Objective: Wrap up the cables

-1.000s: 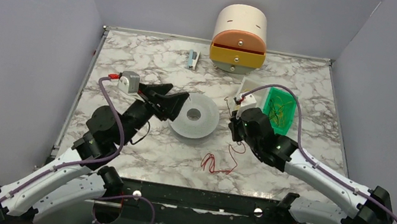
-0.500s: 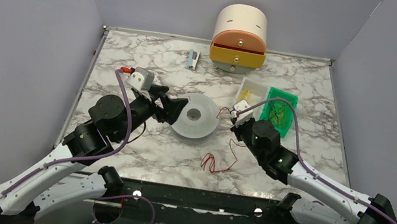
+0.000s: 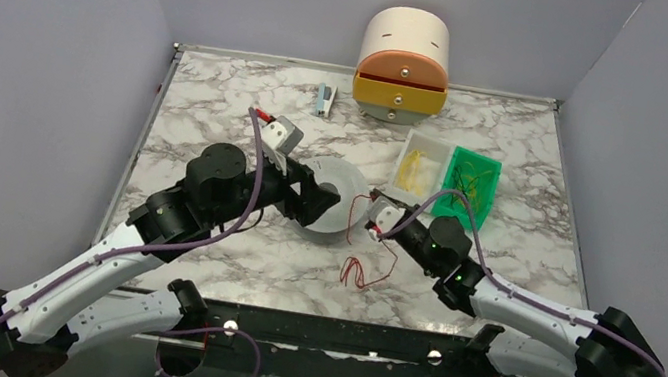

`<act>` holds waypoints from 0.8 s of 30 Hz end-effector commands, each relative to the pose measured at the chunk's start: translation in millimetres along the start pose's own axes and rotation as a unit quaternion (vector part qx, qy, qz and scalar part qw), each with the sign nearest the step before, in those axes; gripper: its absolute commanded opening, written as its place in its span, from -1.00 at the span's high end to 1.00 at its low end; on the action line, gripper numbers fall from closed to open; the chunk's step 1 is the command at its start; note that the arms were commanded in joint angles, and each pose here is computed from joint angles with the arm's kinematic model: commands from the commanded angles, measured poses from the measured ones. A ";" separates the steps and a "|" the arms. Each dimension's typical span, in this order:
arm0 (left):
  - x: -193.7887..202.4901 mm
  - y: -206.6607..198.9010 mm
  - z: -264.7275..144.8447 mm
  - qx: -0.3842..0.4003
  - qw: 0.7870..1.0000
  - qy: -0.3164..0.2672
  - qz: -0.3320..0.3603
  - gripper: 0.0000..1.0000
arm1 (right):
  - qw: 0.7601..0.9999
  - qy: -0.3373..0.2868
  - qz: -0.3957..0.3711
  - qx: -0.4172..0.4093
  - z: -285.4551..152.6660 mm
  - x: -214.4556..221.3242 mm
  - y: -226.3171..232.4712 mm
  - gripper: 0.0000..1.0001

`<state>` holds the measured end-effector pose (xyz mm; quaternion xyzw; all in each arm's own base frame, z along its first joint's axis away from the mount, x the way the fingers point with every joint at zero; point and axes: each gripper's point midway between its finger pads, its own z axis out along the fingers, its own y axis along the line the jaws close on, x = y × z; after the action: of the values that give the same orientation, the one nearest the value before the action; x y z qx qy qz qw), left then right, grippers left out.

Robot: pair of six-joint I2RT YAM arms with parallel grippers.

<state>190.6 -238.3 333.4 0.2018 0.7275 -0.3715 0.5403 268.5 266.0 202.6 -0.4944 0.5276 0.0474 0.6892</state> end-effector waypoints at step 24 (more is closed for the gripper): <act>80.2 -49.8 33.7 0.160 0.970 0.123 -0.137 -0.23 | 0.981 -0.160 -0.106 0.025 3.4 -68.5 -7.5 0.98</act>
<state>156.2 -294.8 261.5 0.2207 0.7601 -0.4918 0.3629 254.0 295.1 246.8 -0.5263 0.3790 0.0319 0.7605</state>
